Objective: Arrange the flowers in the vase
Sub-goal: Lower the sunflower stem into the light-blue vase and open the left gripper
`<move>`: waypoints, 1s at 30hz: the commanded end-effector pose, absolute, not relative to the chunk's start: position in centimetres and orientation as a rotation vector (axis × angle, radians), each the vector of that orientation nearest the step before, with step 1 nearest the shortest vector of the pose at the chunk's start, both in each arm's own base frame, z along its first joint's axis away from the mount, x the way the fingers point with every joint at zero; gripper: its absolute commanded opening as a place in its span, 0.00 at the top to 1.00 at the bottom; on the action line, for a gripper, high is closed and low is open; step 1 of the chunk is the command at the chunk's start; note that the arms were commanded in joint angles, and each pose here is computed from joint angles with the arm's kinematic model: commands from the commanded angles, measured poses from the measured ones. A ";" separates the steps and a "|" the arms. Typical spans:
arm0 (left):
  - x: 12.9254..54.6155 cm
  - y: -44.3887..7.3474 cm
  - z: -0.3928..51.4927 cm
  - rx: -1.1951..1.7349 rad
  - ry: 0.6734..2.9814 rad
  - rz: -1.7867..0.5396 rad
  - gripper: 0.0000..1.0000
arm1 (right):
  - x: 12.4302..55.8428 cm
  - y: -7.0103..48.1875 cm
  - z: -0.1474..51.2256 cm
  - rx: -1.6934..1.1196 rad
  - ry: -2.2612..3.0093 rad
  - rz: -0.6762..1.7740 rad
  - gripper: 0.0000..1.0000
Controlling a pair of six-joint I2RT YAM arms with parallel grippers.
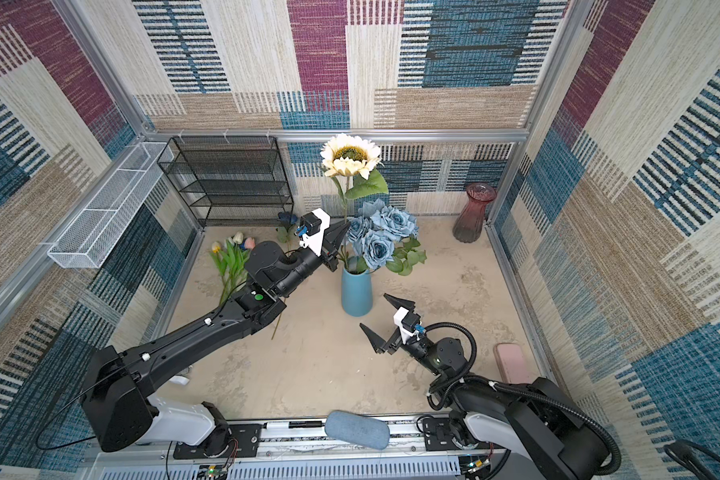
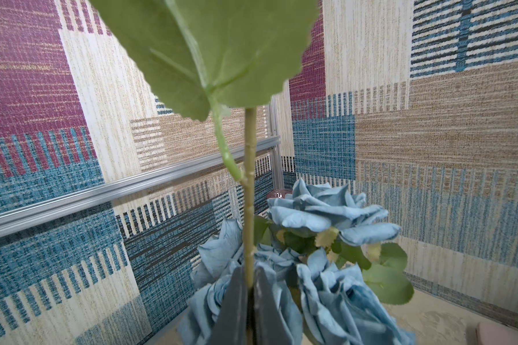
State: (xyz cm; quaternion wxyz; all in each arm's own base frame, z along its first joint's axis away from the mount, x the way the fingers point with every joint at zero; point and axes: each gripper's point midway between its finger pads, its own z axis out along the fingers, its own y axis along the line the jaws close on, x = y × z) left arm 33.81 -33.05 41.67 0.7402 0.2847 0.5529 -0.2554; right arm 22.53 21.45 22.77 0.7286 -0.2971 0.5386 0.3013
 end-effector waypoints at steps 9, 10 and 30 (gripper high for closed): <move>33.5 -32.6 41.1 0.548 1.213 -0.639 1.00 | 22.5 21.7 23.6 -0.655 1.155 0.673 0.02; 33.5 -32.6 40.8 0.546 1.219 -0.642 1.00 | 22.5 21.7 23.6 -0.656 1.156 0.673 0.02; 33.3 -31.5 38.1 0.570 1.320 -0.584 0.70 | 22.8 22.0 23.2 -0.667 1.174 0.677 0.02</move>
